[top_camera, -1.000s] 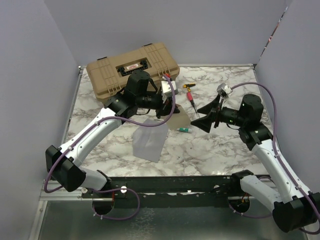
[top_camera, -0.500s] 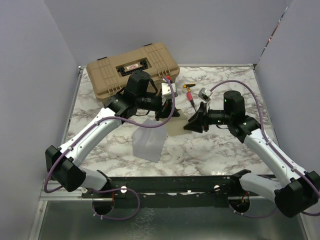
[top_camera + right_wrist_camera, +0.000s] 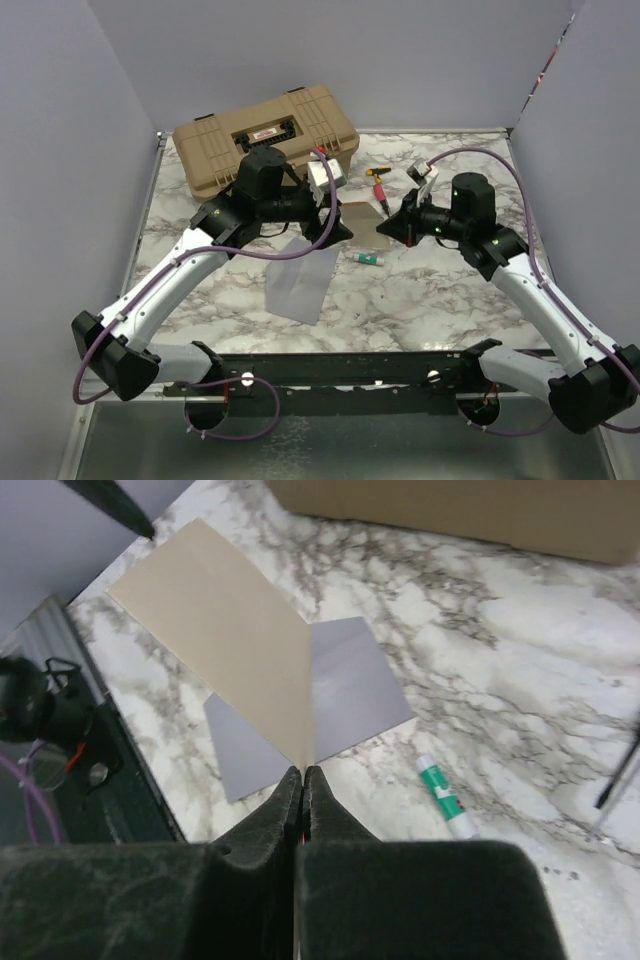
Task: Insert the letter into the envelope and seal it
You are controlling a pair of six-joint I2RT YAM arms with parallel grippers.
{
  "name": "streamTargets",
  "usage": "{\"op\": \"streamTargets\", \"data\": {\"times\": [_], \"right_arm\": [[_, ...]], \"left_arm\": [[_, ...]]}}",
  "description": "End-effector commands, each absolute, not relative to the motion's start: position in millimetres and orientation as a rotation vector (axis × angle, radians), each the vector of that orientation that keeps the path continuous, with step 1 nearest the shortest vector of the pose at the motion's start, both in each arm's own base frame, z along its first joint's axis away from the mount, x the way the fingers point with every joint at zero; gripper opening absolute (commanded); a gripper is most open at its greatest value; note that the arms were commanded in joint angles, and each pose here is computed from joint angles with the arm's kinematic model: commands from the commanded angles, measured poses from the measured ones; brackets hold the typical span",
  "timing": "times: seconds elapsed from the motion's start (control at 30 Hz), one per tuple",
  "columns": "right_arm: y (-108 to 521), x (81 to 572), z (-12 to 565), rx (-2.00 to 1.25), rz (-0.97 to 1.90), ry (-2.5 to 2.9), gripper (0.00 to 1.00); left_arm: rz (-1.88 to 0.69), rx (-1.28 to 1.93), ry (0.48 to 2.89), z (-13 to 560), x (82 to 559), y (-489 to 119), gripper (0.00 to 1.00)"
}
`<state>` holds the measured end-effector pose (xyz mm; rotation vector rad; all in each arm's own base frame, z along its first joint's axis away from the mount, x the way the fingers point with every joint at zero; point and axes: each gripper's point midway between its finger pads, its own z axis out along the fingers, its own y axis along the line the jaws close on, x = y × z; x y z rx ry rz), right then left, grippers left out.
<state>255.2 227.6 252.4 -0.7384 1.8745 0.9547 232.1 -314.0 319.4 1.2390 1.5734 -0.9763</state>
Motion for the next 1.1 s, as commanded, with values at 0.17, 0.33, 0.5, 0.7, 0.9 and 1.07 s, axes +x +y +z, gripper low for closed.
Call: {"op": "streamTargets", "data": {"times": [0.17, 0.33, 0.5, 0.7, 0.9, 1.07], "right_arm": [[217.0, 261.2, 272.2, -0.842, 0.809, 1.846, 0.0], [218.3, 254.0, 281.2, -0.934, 0.791, 1.796, 0.0], [224.0, 246.5, 292.2, -0.985, 0.828, 1.744, 0.01], [236.8, 216.4, 316.4, -1.094, 0.981, 1.598, 0.01], [237.6, 206.9, 332.0, -1.091, 1.009, 1.535, 0.01], [236.4, 210.6, 338.9, -1.042, 1.008, 1.571, 0.0]], "left_arm": [[-0.744, 0.673, 1.642, 388.7, 275.9, -268.4, 0.85], [-0.855, 0.387, 1.648, 425.2, 285.0, -265.9, 0.85], [-0.971, 0.446, 1.676, 410.5, 281.4, -289.2, 0.86], [-1.101, 0.686, 1.707, 377.9, 261.4, -317.1, 0.83], [-1.282, 0.933, 1.66, 363.6, 222.3, -330.0, 0.71], [-1.357, 1.091, 1.589, 350.2, 191.6, -324.0, 0.76]]}}
